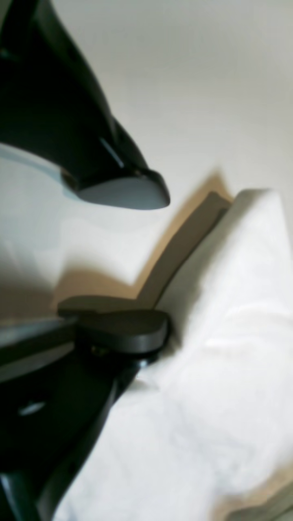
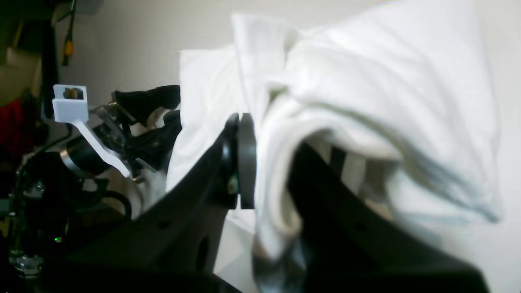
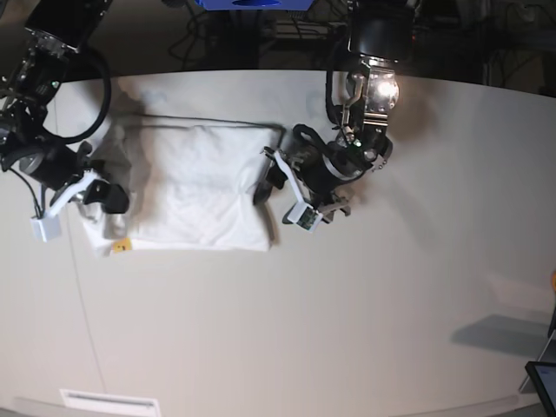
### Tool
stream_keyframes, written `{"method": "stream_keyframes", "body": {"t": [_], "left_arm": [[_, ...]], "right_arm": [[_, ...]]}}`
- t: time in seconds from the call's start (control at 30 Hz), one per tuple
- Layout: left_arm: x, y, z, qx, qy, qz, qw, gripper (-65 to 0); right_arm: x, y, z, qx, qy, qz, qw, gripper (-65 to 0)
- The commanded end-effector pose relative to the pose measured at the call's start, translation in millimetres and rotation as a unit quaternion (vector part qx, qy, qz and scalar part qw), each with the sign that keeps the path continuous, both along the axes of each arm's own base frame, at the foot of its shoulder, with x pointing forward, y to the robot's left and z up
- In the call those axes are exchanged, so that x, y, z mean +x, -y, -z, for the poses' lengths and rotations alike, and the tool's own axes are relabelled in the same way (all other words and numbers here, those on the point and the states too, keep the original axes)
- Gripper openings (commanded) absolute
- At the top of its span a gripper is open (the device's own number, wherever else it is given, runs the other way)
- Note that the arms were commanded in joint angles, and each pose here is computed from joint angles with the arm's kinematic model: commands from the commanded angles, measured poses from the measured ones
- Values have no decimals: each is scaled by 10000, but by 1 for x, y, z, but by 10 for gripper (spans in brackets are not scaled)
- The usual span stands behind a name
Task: Fold the T-shirt properly
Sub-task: 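Fold the grasped edges inward with both grippers and release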
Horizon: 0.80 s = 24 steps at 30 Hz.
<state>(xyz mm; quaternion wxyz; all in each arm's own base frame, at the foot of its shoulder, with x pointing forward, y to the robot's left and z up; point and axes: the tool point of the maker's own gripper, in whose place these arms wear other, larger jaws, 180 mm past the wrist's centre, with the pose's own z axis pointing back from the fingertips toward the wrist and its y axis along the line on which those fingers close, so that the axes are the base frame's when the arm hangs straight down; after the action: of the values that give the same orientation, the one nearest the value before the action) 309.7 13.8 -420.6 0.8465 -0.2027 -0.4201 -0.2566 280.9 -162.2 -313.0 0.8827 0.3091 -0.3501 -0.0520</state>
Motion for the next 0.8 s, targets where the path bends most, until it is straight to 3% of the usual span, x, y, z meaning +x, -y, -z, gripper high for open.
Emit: {"method": "stream_keyframes", "body": {"t": [0.0,0.27,0.43,0.77], "left_arm": [[-32,-9,38,672,-763,239,9945,-264],[-33,1,36,557,-776,248,9951,-264],[-34,10,35,457,-789,250,9955,-264],[-36,21,33,334,-801,260,9959,-264]], "right_arm": [[7,0,-13,43,264,15,9996,-647],[0,-33,-4,158,177,-366,9990,-647],[1,-45,-1,421,-101,-188,9989,-647],[-2,-75,1,614,-148,-477,9969,-647]]}}
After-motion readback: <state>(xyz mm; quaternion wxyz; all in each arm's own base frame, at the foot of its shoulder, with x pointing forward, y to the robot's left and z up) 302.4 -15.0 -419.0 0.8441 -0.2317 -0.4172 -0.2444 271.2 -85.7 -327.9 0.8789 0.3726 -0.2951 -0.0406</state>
